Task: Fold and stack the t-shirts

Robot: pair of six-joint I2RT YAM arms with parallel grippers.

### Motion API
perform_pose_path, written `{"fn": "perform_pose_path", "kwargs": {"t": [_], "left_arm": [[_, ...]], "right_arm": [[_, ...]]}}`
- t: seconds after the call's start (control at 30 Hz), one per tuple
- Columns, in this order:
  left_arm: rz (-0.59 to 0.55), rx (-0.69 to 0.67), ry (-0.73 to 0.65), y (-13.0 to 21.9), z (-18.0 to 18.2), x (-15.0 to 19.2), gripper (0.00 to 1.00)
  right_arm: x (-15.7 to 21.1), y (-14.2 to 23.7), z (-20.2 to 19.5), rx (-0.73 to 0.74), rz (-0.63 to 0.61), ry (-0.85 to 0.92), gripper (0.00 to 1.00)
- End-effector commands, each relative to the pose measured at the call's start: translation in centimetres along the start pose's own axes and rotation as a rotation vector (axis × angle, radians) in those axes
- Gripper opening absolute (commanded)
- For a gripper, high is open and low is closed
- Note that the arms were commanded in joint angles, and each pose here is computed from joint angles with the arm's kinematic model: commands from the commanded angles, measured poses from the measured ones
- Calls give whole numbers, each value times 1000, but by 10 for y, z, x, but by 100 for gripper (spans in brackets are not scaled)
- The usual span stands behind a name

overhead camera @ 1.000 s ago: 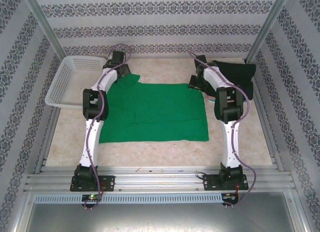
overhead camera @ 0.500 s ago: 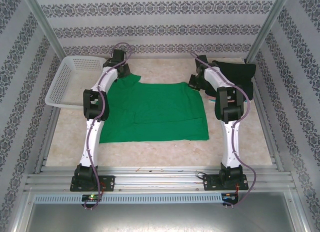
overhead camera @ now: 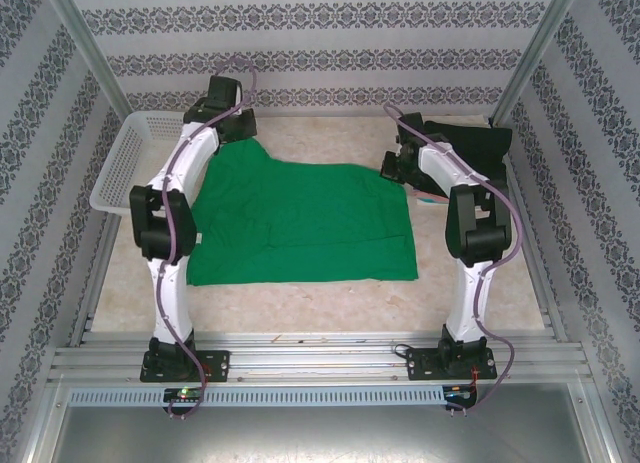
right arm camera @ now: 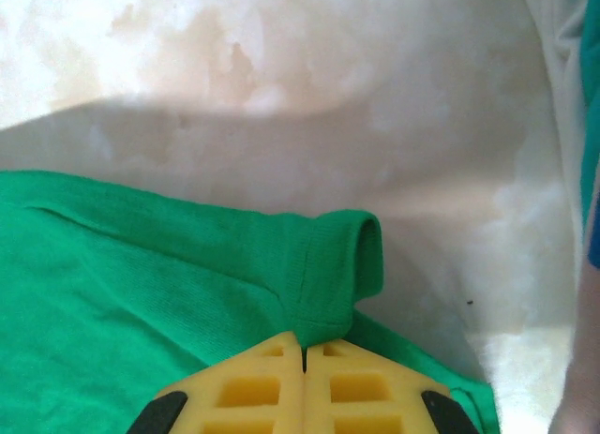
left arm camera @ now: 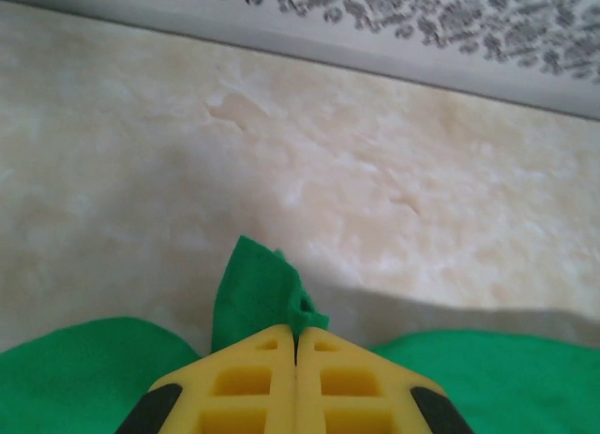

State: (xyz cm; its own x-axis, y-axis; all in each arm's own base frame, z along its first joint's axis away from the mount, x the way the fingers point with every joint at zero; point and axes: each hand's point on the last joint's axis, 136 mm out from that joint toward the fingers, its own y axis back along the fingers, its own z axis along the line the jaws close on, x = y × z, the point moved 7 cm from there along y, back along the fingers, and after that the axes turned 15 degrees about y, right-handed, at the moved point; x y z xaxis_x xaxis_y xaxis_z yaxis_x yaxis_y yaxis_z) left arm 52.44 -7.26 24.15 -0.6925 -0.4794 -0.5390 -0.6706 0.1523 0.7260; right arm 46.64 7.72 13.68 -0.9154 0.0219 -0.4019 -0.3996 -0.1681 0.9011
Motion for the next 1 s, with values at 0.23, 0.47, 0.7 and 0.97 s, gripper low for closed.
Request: {"fn": "perform_pose_path", "kwargs": {"t": [0.23,0.47,0.7,0.97], "left_arm": [[57,64,-41,48,19,63,0],[83,39,14,84,58,120,0],[195,25,14,101,90,184,0],[249,5,40,101,114,220,0]], "right_arm": [[23,20,18,24,-27,125,0],[75,42,12,30,-81,137,0],[102,48,-2,30,-14,58,19],[113,61,-1,2,-51,-15,41]]}}
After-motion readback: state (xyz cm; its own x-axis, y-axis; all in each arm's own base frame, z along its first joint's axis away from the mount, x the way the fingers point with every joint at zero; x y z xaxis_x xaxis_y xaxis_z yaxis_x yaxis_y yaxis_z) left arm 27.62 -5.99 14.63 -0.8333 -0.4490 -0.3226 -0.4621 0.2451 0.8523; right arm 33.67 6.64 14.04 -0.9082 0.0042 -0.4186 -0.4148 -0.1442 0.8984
